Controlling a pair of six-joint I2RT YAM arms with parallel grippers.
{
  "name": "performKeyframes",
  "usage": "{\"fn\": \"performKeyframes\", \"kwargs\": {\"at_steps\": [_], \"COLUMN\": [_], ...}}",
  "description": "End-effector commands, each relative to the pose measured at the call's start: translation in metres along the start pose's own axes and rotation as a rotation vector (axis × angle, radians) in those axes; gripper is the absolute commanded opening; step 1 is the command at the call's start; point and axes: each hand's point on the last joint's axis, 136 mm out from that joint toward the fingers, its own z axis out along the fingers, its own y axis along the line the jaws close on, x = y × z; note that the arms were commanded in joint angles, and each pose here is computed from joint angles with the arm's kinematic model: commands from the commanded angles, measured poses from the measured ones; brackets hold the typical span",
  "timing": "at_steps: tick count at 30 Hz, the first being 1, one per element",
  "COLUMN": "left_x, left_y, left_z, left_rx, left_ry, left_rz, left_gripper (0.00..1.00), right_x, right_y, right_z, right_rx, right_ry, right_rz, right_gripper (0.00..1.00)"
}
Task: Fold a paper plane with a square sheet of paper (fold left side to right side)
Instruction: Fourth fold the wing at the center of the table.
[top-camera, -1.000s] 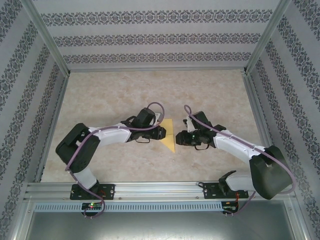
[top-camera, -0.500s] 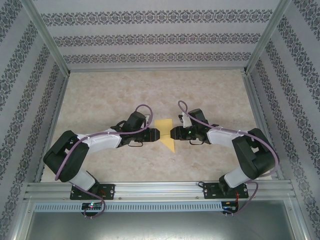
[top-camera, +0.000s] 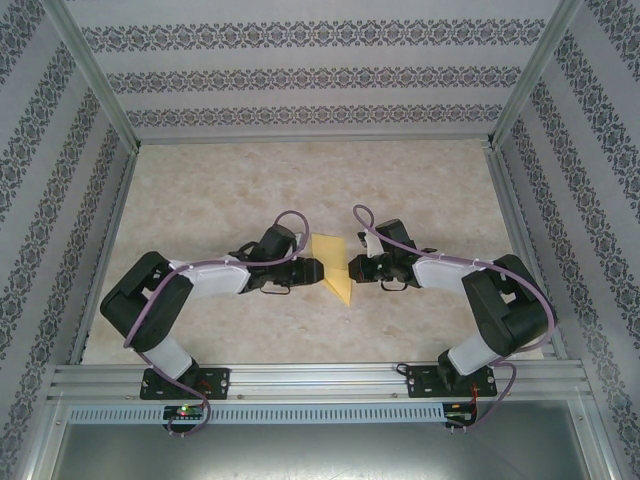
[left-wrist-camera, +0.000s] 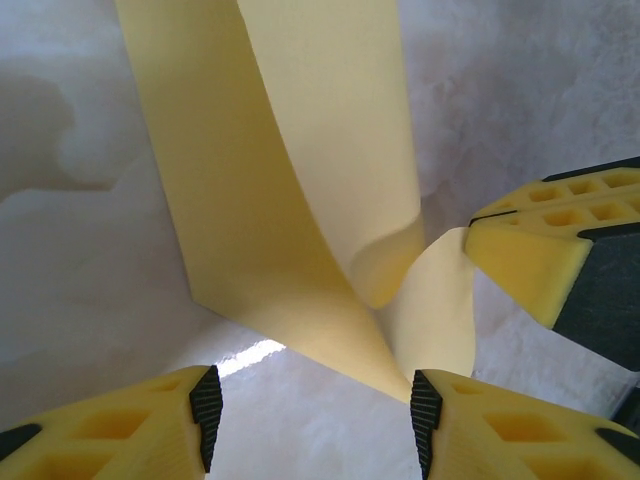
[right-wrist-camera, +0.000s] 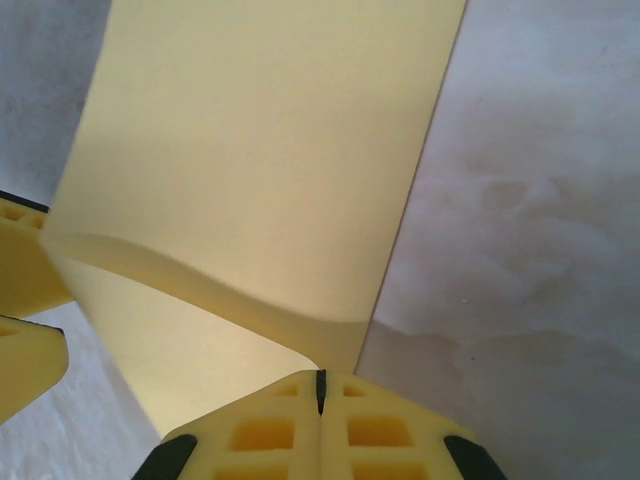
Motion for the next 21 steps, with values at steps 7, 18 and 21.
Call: {"fn": "performKeyframes", "kwargs": {"at_steps": [7, 18, 21], "left_x": [-0.021, -0.028, -0.029], "left_y": [-0.025, -0.029, -0.030], "left_z": [0.009, 0.014, 0.011], "left_rx": [0.094, 0.096, 0.096], "left_ry": [-0.025, -0.031, -0.039], "left_rz": [-0.002, -0.008, -0.019], "left_gripper": [0.55, 0.22, 0.13], "right_x": [-0.004, -0.011, -0.016], "right_y": [0.004, 0.012, 0.013], "right_z": [-0.004, -0.013, -0.025], "right_rx": [0.009, 0.006, 0.031], "right_ry": [-0.009, -0.042, -0.084], "right_rz": [-0.035, -0.049, -0.070], "right_gripper": [0.00, 0.10, 0.23]}}
